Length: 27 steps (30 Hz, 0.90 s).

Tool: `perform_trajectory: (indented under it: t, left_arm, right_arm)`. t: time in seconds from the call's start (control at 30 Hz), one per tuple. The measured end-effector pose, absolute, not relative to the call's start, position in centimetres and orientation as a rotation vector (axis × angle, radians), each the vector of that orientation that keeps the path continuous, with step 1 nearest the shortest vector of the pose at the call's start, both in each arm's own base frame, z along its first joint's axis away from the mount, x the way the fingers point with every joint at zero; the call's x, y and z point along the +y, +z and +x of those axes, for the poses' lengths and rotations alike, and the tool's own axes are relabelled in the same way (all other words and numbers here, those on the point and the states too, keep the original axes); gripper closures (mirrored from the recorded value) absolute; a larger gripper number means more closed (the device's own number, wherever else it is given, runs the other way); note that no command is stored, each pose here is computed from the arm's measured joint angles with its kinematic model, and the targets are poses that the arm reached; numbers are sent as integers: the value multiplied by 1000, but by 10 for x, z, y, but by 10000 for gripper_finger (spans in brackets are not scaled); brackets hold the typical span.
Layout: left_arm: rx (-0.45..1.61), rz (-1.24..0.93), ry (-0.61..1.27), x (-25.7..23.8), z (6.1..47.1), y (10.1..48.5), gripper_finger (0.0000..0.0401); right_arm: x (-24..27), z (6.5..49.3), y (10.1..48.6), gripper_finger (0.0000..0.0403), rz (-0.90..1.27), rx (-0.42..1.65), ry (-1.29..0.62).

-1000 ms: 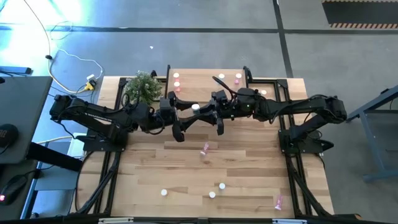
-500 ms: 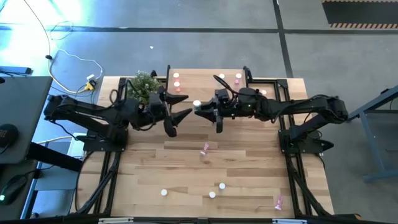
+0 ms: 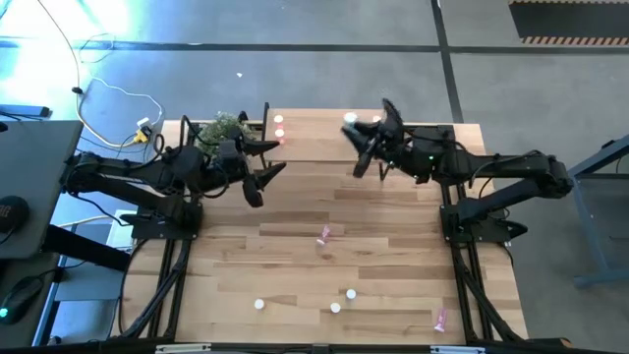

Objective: Pick and place medicine bottles onto shelf by color
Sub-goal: Put the left blue pill bottle on the shelf aligned with the other blue pill bottle

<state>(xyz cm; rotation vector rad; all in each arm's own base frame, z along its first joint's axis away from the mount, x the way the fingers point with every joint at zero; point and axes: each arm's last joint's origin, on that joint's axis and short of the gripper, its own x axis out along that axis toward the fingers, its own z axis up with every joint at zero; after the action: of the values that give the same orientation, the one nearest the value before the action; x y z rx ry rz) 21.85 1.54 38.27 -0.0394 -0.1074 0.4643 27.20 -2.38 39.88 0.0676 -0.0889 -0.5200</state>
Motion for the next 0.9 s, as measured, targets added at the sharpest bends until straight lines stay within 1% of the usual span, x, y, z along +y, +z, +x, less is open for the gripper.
perform_trajectory:
  t: [0.17, 0.23, 0.33, 0.43, 0.77, 0.9]
  left_arm:
    - [-79, 7, 468, 16, 212, 383, 137]
    - [-82, 24, 468, 16, 210, 385, 137]
    - [-33, 45, 467, 16, 208, 381, 137]
    - [-15, 49, 467, 16, 207, 380, 137]
    - [-9, 63, 508, 23, 206, 380, 137]
    - [-12, 50, 537, 28, 205, 380, 137]
  right_arm:
    - [-22, 264, 403, 329, -12, -72, -727]
    - [-22, 263, 401, 329, -20, -48, -780]
    - [-22, 262, 393, 329, 14, 6, -835]
    - [-25, 262, 374, 329, 68, 35, -890]
    - [-28, 262, 310, 329, 159, -7, -914]
    - [-28, 258, 284, 329, 170, -60, -907]
